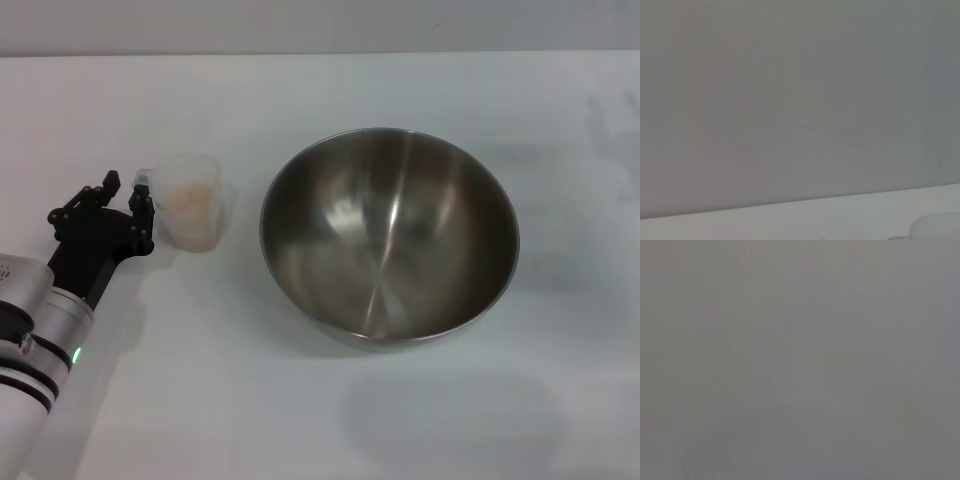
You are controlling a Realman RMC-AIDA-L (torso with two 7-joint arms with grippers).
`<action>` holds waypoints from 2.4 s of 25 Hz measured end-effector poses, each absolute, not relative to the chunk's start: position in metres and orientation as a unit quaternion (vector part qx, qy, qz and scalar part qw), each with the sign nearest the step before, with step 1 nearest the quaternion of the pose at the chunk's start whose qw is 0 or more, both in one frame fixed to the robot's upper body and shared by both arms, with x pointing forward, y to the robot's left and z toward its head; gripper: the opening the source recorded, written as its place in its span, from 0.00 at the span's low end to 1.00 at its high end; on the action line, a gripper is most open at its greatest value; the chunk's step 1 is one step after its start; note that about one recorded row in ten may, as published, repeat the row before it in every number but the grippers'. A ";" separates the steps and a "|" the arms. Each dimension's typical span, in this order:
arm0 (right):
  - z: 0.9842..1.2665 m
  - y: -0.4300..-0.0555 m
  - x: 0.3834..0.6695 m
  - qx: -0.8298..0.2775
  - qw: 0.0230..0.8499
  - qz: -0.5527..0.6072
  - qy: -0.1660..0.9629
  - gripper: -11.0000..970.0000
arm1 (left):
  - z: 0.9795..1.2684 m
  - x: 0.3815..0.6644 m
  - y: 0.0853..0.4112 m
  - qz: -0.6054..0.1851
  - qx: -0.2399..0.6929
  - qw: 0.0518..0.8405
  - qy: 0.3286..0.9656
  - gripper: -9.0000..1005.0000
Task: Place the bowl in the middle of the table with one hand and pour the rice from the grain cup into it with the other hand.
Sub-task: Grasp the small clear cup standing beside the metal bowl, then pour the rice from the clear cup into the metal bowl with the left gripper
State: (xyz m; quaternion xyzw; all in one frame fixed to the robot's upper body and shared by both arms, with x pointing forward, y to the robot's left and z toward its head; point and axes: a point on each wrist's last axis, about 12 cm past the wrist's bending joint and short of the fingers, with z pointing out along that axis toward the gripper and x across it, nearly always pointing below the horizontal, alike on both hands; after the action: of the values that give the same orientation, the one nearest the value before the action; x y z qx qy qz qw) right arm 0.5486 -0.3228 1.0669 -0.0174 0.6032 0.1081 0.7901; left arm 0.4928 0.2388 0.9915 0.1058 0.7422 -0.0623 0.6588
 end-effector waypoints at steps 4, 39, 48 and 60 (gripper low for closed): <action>1.067 -0.323 0.548 -0.017 0.790 0.108 0.604 0.55 | 0.992 0.494 0.238 -0.064 0.109 0.659 0.741 0.41; 1.067 -0.327 0.544 -0.012 0.794 0.104 0.599 0.55 | 1.048 0.479 0.181 0.203 0.480 0.788 0.327 0.03; 1.068 -0.327 0.546 -0.013 0.795 0.105 0.597 0.55 | 1.041 0.466 0.163 0.333 0.581 0.724 0.166 0.03; 1.069 -0.325 0.548 -0.016 0.795 0.108 0.597 0.55 | 1.037 0.466 0.159 0.438 0.619 0.649 0.059 0.03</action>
State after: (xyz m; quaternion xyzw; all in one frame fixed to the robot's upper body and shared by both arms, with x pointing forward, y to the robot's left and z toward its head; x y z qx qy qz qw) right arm 0.5477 -0.3251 1.0693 -0.0158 0.5967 0.1076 0.7951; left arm 0.4656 0.1588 1.0369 0.6189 0.0592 0.4378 0.6494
